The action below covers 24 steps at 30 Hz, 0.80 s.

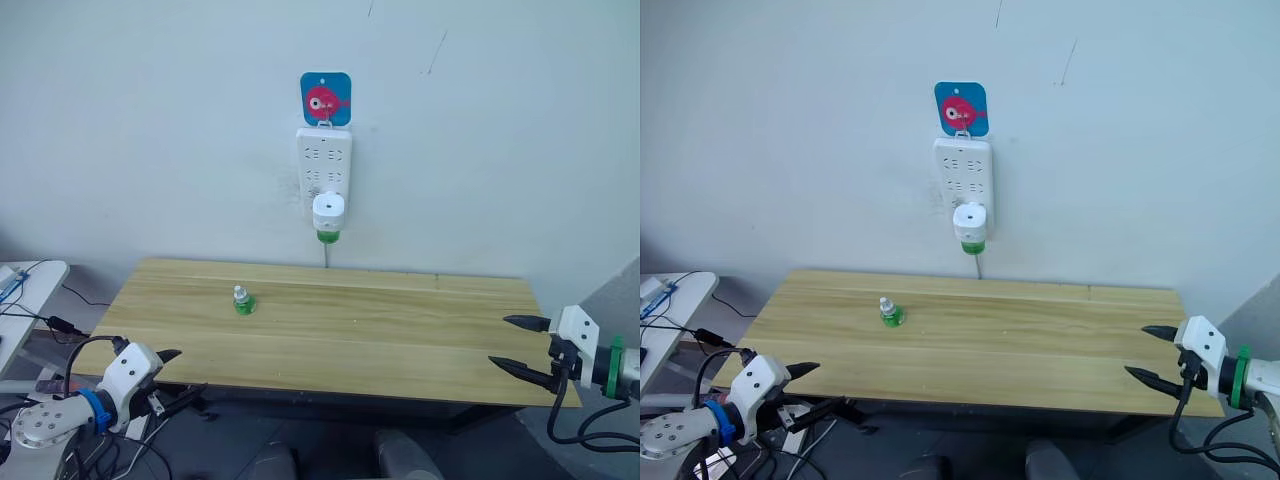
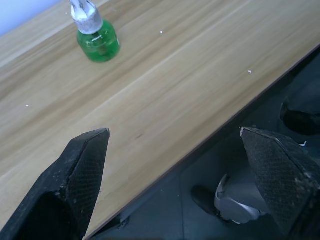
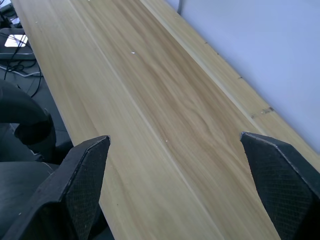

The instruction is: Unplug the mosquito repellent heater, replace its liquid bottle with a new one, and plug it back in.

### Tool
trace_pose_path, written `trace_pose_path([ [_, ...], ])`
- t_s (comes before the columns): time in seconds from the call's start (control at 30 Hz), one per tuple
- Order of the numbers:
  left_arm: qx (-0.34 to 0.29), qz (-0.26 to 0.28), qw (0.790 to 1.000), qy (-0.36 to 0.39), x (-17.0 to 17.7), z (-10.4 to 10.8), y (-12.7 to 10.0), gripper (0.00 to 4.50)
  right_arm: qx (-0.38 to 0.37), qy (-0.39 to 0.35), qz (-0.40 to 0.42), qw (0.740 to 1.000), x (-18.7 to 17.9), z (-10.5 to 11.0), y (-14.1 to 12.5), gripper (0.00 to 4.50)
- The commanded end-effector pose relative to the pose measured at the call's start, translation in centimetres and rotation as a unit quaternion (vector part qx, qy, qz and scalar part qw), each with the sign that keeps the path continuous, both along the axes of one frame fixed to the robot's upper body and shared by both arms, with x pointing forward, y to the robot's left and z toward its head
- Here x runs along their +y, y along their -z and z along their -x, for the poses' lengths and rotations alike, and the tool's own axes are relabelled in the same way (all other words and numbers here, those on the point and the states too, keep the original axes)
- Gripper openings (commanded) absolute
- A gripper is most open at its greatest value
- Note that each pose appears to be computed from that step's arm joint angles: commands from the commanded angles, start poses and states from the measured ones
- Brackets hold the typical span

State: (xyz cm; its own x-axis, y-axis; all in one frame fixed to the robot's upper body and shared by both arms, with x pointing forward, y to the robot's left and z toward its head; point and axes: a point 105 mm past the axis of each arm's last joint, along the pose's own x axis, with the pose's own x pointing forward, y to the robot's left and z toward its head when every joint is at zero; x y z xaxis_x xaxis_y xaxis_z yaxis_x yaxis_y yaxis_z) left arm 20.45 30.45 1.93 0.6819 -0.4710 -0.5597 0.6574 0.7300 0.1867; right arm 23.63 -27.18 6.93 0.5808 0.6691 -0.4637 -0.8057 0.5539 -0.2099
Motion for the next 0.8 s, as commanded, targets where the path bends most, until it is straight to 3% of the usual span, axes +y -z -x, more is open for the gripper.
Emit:
trace_pose_path([
  [0.03,-0.022,-0.029,0.999,-0.004,0.9,-0.1,-0.8,4.5,-0.021,-0.002,0.009,1.0,0.0,-0.2,-1.2,4.36],
  [0.2,-0.013,-0.019,1.0,0.006,0.8,0.7,-0.8,4.5,-0.019,-0.001,0.009,1.0,0.2,0.3,-1.1,4.36],
  [0.33,-0.013,0.004,1.0,-0.028,1.2,0.7,-1.7,4.5,-0.029,-0.006,0.005,1.0,0.7,0.5,-1.5,4.36],
  [0.47,-0.092,0.08,0.991,-0.052,-0.6,-3.4,-6.5,4.5,-0.065,-0.033,-0.024,0.997,3.8,0.7,-3.6,4.36],
  [0.8,-0.193,0.176,0.965,0.003,-6.9,-12.0,-15.8,4.5,-0.16,-0.042,-0.17,0.971,13.6,-0.2,-11.4,4.36],
])
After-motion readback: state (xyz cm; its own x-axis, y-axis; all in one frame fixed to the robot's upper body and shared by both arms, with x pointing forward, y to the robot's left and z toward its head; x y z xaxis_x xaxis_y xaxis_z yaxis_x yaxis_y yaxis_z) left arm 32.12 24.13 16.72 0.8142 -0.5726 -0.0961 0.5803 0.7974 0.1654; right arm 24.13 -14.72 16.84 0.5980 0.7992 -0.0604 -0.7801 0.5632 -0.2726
